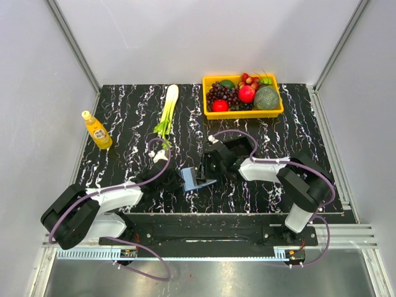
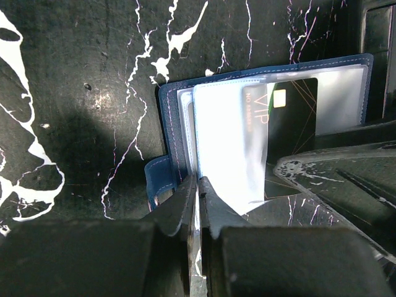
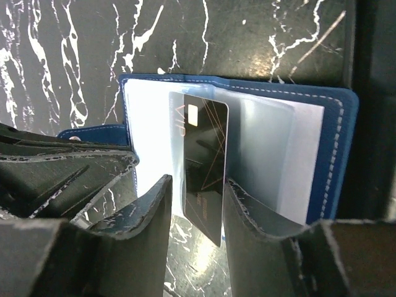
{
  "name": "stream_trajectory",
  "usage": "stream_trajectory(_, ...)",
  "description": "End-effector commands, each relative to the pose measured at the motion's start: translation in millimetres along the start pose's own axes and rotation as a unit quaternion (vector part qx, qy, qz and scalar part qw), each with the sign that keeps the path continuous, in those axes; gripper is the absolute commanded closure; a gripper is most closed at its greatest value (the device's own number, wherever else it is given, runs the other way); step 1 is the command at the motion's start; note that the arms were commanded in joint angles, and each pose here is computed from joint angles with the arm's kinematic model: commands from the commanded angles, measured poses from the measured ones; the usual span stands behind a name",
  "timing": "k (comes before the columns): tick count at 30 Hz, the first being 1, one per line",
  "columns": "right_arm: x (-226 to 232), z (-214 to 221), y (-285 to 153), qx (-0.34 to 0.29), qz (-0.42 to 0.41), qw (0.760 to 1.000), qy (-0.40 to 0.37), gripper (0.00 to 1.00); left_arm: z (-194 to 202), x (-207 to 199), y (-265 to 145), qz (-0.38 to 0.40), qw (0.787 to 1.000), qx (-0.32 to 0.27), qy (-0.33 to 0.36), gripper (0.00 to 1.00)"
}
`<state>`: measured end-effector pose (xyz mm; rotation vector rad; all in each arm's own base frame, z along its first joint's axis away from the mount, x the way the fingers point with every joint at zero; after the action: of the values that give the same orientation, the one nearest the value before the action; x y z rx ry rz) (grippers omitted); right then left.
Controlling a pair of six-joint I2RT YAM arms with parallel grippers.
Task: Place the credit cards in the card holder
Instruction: Insert the credit card into the card holder.
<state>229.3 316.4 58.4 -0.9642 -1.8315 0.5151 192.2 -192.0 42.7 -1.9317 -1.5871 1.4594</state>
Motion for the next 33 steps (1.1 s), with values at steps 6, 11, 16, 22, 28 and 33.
stream_trajectory(6, -25.8, -0.3, -13.2, 0.016, 0.097, 0.994, -0.040, 0.86, 44.2, 70.0, -10.9, -0.133, 0.987, 0.088, 0.035, 0.93)
stream_trajectory(11, -19.2, 4.4, -5.9, 0.040, 0.074, 0.996, -0.038, 1.00, 44.3, 69.9, -10.9, -0.134, 0.986, 0.089, 0.036, 0.93)
stream_trajectory(16, -15.1, 8.8, 3.6, 0.052, 0.054, 0.997, -0.031, 1.00, 43.5, 68.9, -10.7, -0.132, 0.987, 0.088, 0.036, 0.93)
stream_trajectory(22, -11.7, 22.6, 13.7, 0.081, 0.040, 0.995, -0.041, 1.00, 43.7, 69.3, -9.9, -0.133, 0.986, 0.088, 0.037, 0.93)
stream_trajectory(28, -4.6, 32.4, 16.0, 0.097, 0.029, 0.994, -0.049, 0.99, 43.4, 69.4, -10.1, -0.134, 0.986, 0.087, 0.037, 0.93)
stream_trajectory(33, -5.0, 34.4, 14.5, 0.098, 0.031, 0.994, -0.046, 0.89, 43.5, 70.7, -10.5, -0.137, 0.986, 0.087, 0.036, 0.93)
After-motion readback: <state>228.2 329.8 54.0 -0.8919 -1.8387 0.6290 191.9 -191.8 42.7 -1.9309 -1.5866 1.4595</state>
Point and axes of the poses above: each gripper's point midway between its finger pads, its own y axis out along the fingers, its own x axis along the line the jaws close on, z = x × y, the point moved 4 cm from there along -y, back along the fingers
